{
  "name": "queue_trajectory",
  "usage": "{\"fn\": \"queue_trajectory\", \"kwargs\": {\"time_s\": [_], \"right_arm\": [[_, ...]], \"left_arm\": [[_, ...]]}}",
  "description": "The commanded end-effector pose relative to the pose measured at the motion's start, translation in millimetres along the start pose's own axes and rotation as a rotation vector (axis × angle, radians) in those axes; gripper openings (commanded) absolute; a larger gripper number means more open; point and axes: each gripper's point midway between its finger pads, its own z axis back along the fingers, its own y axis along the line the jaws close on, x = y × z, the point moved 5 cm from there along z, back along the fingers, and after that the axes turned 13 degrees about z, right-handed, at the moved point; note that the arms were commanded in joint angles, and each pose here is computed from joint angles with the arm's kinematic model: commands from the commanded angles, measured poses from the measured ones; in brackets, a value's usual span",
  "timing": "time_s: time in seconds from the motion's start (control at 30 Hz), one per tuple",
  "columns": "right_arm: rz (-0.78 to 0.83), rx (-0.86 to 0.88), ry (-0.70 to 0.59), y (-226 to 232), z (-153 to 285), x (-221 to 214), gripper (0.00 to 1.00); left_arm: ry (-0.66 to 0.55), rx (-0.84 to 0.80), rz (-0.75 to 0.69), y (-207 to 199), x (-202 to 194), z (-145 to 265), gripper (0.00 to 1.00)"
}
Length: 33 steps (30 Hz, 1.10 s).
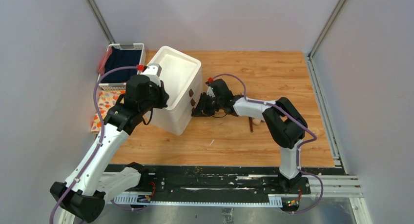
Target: Organize the makeup
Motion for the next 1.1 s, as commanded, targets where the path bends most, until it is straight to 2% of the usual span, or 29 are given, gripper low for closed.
{"fn": "queue_trajectory", "kwargs": {"time_s": [0.0,0.23,0.47,0.97,1.07], "right_arm": [[0.022,0.002,-0.035,15,19,0,0.27],[-0.019,0.025,-0.089,10,19,3,0.3],[-0.037,0.076,-0.199,1,19,15,0.34],[-0.146,0.415,-0.459,-3,9,31,0.36],[-0.152,0.425,-0.495,-7,13,27,0.37]], "left_arm": [[0.001,-0.013,-0.002,-2,-1,5,0.0],[-0.002,-0.017,-0.004,-2,-1,7,0.0],[-0.004,-0.016,-0.008,-2,-1,8,0.0],[-0.005,0.003,-0.021,3,-3,10,0.0],[-0.006,0.008,-0.023,3,-3,10,0.0]]}}
